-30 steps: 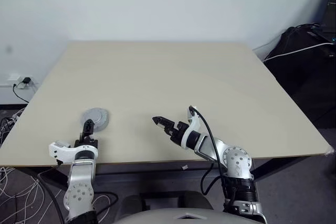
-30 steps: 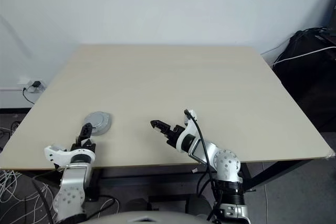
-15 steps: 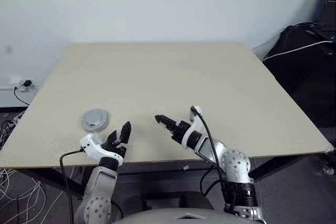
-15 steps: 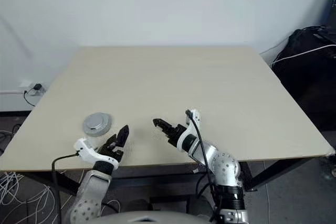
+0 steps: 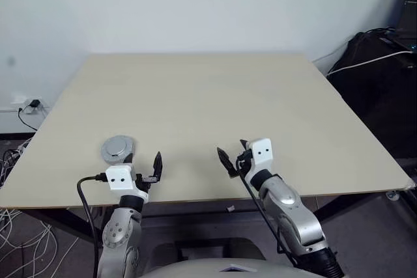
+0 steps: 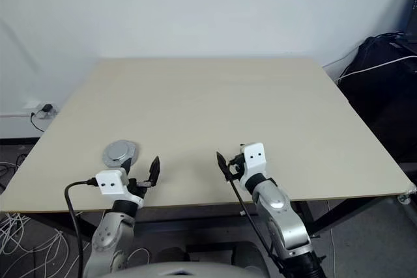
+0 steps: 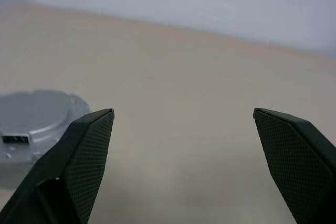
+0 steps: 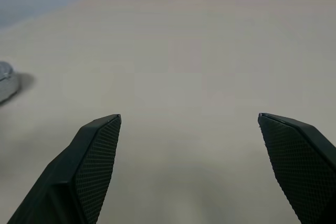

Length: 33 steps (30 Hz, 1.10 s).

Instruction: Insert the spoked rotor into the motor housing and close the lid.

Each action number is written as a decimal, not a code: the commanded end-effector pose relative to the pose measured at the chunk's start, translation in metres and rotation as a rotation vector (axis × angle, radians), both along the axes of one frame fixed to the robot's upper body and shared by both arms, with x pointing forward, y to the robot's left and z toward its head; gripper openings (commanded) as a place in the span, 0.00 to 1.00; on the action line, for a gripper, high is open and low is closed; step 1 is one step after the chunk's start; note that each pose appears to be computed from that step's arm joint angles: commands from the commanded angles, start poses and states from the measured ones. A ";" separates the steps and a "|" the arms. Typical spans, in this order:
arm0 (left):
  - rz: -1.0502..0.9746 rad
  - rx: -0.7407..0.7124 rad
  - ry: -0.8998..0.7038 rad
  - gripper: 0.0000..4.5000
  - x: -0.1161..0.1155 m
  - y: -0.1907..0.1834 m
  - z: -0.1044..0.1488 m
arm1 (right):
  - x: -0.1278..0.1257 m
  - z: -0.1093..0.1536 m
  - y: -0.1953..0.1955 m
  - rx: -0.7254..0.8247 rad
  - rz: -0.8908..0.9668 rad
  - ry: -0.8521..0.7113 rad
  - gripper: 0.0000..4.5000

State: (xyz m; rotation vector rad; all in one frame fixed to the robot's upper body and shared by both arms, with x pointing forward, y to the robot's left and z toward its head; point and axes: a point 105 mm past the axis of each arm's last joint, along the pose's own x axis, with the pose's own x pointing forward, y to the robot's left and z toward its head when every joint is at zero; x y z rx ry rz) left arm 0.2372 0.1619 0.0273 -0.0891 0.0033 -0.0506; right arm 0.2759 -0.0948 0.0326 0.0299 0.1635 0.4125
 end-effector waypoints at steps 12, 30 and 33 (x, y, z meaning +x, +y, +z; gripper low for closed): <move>0.018 0.078 -0.088 1.00 -0.001 -0.008 0.018 | -0.006 -0.008 -0.017 0.001 -0.140 -0.092 1.00; 0.014 0.045 -0.071 1.00 0.003 -0.009 0.011 | -0.003 -0.009 -0.021 0.041 -0.178 -0.047 1.00; 0.011 0.043 -0.064 1.00 0.003 -0.007 0.007 | -0.003 -0.009 -0.021 0.041 -0.180 -0.047 1.00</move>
